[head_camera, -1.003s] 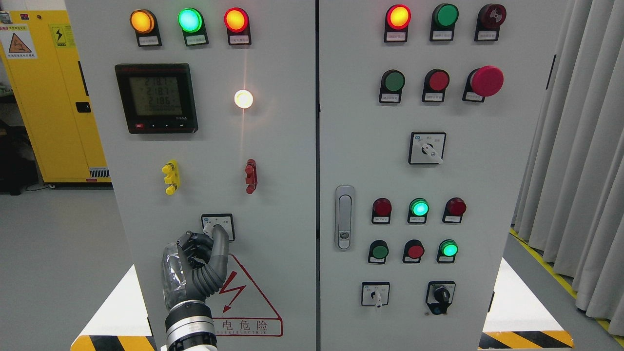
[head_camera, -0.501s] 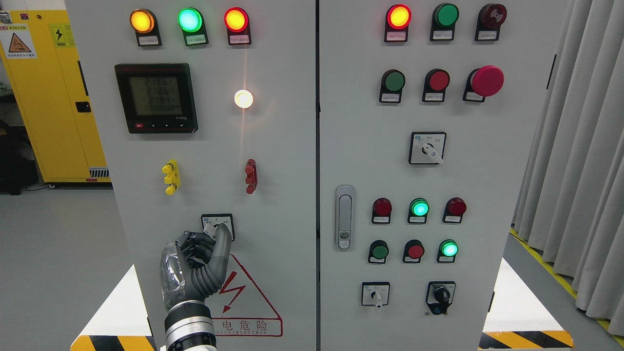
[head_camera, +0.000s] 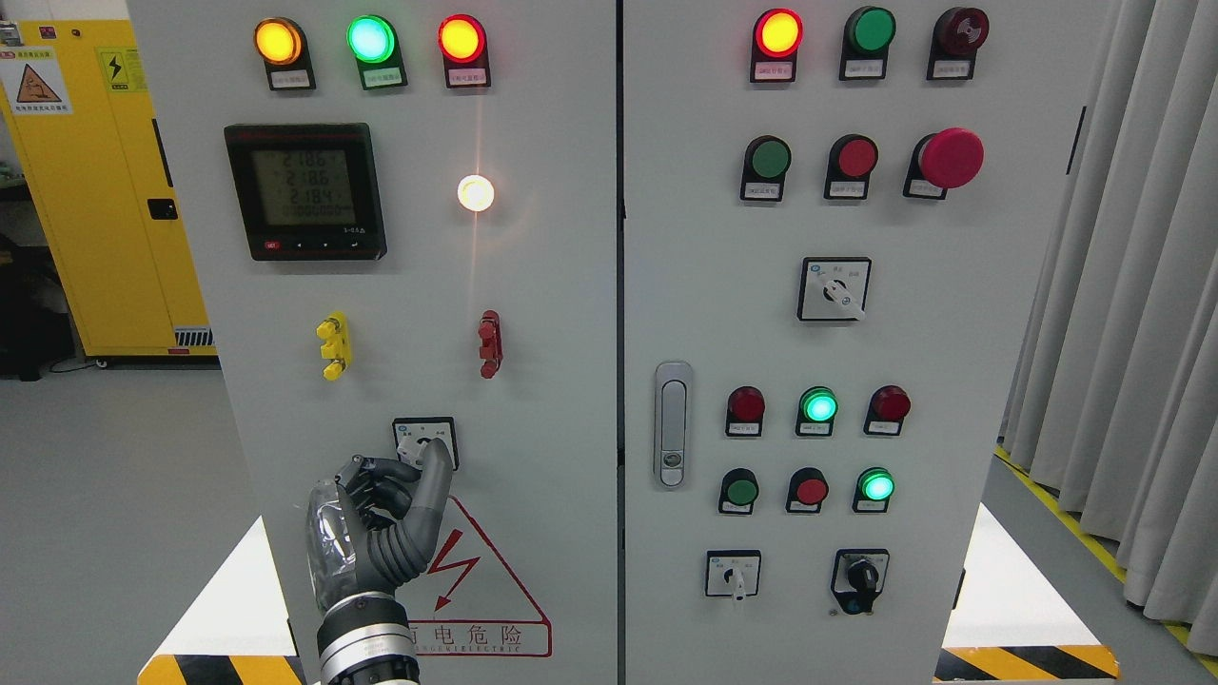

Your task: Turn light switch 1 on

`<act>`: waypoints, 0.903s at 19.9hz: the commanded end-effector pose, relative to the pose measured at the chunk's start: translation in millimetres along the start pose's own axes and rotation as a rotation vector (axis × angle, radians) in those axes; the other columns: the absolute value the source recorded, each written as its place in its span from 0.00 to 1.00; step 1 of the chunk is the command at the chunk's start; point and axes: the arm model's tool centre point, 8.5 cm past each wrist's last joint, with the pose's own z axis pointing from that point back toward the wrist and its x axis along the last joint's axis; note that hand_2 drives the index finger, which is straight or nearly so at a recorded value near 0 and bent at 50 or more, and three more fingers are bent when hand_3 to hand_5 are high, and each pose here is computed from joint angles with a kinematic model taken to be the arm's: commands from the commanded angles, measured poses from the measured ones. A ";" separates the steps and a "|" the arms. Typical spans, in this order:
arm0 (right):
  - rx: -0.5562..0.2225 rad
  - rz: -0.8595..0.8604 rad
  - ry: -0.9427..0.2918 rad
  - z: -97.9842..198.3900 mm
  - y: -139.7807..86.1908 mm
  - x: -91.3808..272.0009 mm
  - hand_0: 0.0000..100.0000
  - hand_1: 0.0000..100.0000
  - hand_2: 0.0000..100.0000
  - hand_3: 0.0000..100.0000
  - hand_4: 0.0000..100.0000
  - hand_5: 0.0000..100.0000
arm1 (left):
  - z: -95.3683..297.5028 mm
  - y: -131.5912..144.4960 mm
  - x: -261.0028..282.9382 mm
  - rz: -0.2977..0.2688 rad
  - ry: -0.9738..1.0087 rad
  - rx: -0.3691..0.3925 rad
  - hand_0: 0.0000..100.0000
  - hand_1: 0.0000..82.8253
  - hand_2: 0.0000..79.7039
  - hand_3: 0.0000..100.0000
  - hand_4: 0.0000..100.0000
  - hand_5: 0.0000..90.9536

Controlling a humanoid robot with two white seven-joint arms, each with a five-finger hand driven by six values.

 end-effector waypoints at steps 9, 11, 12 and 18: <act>-0.003 -0.028 0.007 0.0 -0.4 -0.7 0.00 0.50 0.04 0.00 0.00 0.00 | 52.1 29.6 -41.5 0.055 -0.134 -0.004 0.03 0.62 0.89 0.95 0.87 0.91; -0.003 -0.028 0.007 0.0 -0.4 -0.7 0.00 0.50 0.04 0.00 0.00 0.00 | 71.9 40.1 -58.3 0.073 -0.179 -0.015 0.03 0.59 0.86 0.96 0.88 0.94; -0.002 -0.028 0.009 0.1 -0.2 -1.6 0.00 0.50 0.04 0.00 0.00 0.00 | 82.6 46.2 -69.3 0.071 -0.189 -0.028 0.02 0.57 0.84 0.97 0.90 0.95; -0.003 -0.028 0.007 0.0 -0.4 -0.7 0.00 0.50 0.04 0.00 0.00 0.00 | 145.8 113.9 -163.1 0.087 -0.093 -0.133 0.00 0.39 0.67 1.00 1.00 0.95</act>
